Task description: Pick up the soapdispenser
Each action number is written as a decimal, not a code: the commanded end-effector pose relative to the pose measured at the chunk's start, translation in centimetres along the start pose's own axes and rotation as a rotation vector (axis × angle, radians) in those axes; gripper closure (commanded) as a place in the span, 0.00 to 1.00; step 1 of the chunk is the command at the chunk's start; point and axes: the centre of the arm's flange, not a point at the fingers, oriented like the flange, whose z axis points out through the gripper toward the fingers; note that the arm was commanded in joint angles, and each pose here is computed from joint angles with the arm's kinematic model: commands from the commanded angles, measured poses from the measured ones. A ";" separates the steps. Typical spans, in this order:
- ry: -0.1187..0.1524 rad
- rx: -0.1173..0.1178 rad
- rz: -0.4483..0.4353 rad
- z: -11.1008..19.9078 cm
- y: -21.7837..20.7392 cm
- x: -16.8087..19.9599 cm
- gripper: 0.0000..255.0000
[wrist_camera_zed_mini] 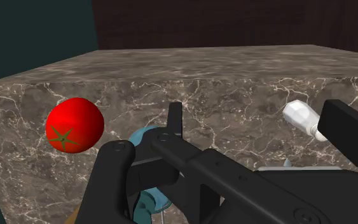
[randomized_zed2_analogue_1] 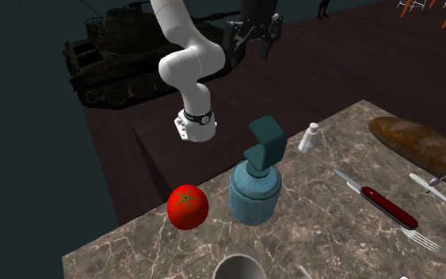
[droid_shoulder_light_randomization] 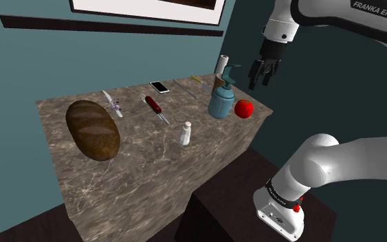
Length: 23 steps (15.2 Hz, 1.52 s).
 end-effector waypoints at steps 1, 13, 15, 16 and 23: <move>0.000 0.000 0.000 0.0 0.0 0.0 0.00; 0.275 0.013 -0.021 4.1 8.7 8.7 0.00; 0.321 0.016 -0.024 4.6 10.1 10.2 0.00; 0.344 0.017 -0.026 4.8 10.8 11.0 0.00; 0.382 0.019 -0.029 7.7 11.9 12.6 0.00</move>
